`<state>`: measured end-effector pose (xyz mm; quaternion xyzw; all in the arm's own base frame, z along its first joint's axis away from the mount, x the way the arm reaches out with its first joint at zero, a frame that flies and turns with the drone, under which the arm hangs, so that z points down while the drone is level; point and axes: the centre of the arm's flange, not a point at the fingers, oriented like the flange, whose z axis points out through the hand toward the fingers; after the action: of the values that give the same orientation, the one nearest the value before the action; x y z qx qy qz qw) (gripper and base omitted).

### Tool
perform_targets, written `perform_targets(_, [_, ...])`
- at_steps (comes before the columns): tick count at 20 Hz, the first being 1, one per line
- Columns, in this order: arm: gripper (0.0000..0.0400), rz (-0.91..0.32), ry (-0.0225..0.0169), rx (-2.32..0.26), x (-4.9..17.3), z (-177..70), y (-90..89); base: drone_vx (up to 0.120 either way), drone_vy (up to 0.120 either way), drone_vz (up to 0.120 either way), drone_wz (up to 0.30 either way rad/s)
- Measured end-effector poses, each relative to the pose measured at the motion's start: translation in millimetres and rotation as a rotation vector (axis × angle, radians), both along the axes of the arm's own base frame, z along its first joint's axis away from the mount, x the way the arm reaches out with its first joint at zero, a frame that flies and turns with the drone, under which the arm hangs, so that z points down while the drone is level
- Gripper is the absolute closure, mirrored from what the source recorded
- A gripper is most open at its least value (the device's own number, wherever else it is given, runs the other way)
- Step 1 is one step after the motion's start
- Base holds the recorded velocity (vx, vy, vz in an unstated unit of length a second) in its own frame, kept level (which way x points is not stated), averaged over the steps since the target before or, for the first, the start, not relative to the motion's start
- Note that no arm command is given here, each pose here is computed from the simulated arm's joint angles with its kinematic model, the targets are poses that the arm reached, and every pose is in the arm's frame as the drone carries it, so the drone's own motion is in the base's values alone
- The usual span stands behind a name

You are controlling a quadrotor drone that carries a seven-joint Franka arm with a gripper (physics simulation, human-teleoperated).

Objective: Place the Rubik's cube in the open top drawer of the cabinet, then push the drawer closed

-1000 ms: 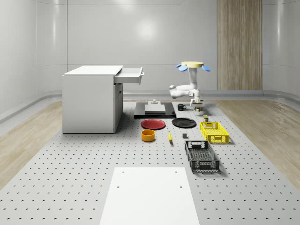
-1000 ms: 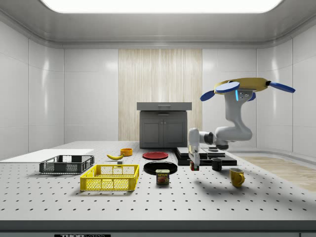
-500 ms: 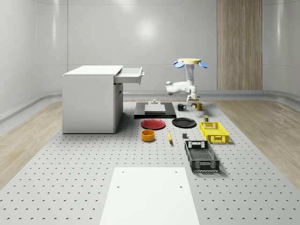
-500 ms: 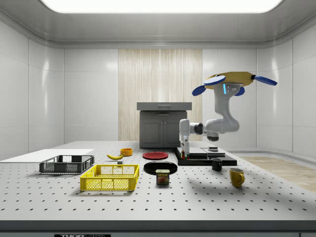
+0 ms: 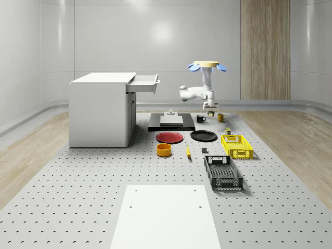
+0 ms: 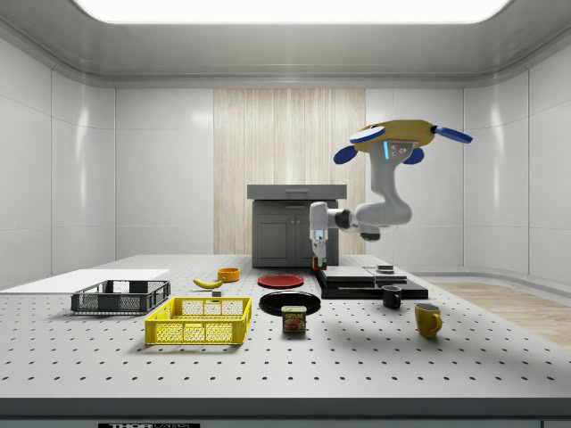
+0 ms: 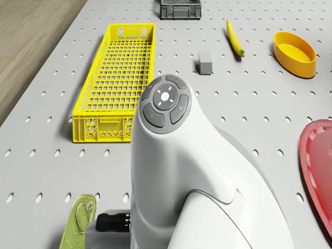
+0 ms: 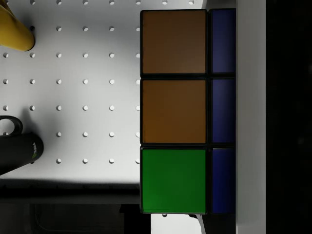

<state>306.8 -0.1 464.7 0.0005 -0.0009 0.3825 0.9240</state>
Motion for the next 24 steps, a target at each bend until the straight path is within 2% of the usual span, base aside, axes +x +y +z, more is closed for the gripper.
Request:
perform_targets(4, [0.0075,0.000,0.0000,0.000,0.0,-0.1,0.0,0.100,-0.120,0.120,0.000])
perform_targets(24, [0.0075,0.000,0.0000,0.000,0.0,-0.1,0.0,0.000,-0.120,0.120,0.000])
